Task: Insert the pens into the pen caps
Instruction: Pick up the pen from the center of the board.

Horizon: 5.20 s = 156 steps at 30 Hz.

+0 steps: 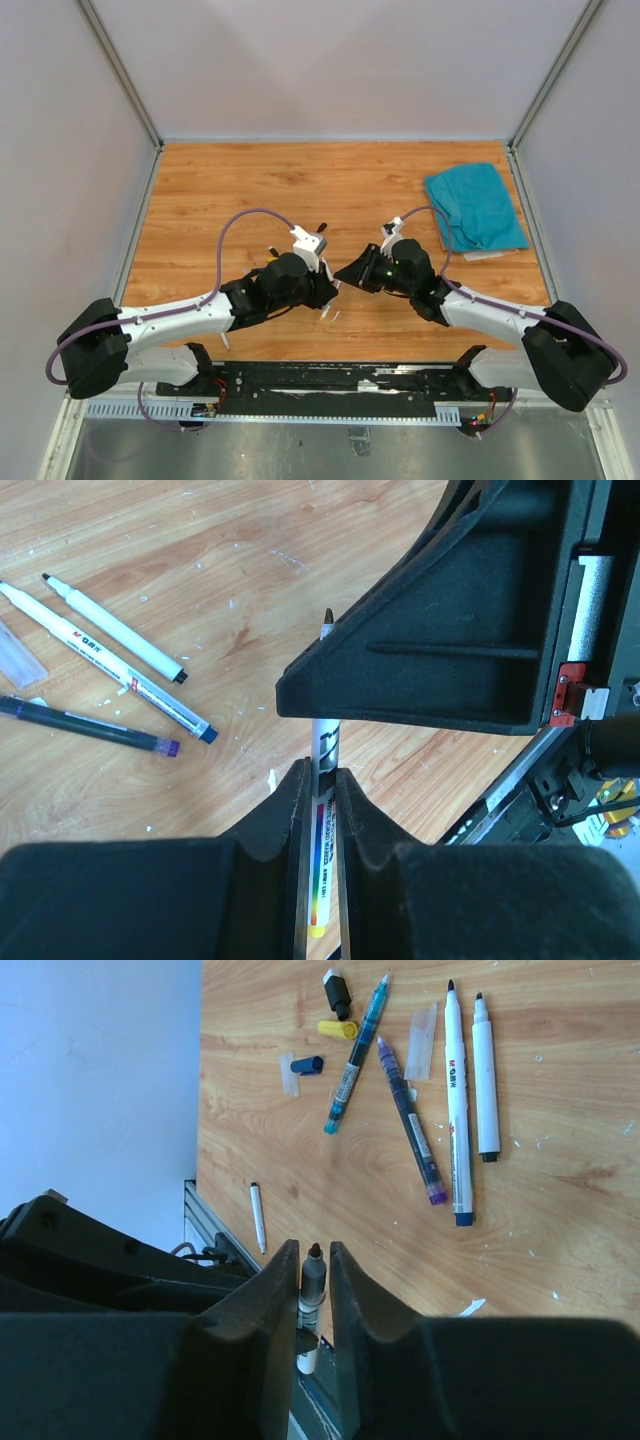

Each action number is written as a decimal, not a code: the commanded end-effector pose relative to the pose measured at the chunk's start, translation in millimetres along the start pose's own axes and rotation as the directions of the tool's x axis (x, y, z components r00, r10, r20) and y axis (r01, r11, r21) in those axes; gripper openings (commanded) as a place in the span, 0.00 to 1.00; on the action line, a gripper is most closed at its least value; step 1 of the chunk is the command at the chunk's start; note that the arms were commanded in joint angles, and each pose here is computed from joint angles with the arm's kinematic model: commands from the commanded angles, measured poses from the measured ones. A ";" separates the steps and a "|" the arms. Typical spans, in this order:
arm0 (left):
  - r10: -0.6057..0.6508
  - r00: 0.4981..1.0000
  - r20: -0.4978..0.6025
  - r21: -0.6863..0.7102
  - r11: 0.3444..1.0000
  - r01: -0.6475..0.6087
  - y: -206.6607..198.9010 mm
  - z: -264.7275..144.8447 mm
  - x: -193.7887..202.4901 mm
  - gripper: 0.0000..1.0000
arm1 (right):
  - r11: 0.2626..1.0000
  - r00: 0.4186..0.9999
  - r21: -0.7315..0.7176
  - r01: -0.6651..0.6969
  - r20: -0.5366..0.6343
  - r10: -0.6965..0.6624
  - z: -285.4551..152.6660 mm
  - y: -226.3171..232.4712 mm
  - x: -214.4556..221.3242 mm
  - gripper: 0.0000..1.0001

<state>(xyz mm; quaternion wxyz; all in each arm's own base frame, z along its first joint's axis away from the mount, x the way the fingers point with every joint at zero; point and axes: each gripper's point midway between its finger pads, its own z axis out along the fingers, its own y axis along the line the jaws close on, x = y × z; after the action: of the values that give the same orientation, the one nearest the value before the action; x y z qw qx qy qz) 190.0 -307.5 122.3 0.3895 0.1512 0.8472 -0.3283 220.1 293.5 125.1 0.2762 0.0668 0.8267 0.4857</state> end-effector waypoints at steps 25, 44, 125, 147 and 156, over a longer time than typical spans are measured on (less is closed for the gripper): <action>0.010 1.000 -0.029 0.030 1.000 -0.009 -1.3 -4.2 13.5 0.25 | 0.995 0.997 -0.070 0.074 0.041 -0.072 -12.8 39.2 -9.7 0.01; 0.013 1.000 -0.007 -0.004 1.000 -0.013 1.8 -8.8 4.0 0.00 | 0.990 0.988 -0.013 0.141 0.063 -0.140 -23.5 35.0 -15.2 0.56; 0.020 1.000 -0.015 -0.118 0.993 -0.021 19.9 -25.5 -2.5 0.00 | 0.952 0.942 0.066 0.300 0.137 -0.306 -40.1 35.6 -24.5 0.67; 0.041 0.999 0.029 -0.334 0.942 -0.029 60.5 -51.9 -40.3 0.00 | 0.638 0.746 0.511 0.577 -0.012 -0.666 -145.2 -41.8 -62.6 0.82; 0.012 0.990 0.139 -0.375 0.926 0.041 81.9 -82.5 -71.4 0.00 | 0.584 0.718 0.503 0.637 -0.112 -0.687 -134.4 -38.0 -65.1 0.82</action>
<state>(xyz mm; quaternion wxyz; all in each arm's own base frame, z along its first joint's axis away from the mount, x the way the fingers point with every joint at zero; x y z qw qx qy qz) 220.9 -211.0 154.2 0.4347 0.0698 0.8807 -0.1748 205.5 150.0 163.9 0.4518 -0.1306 0.8723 0.1339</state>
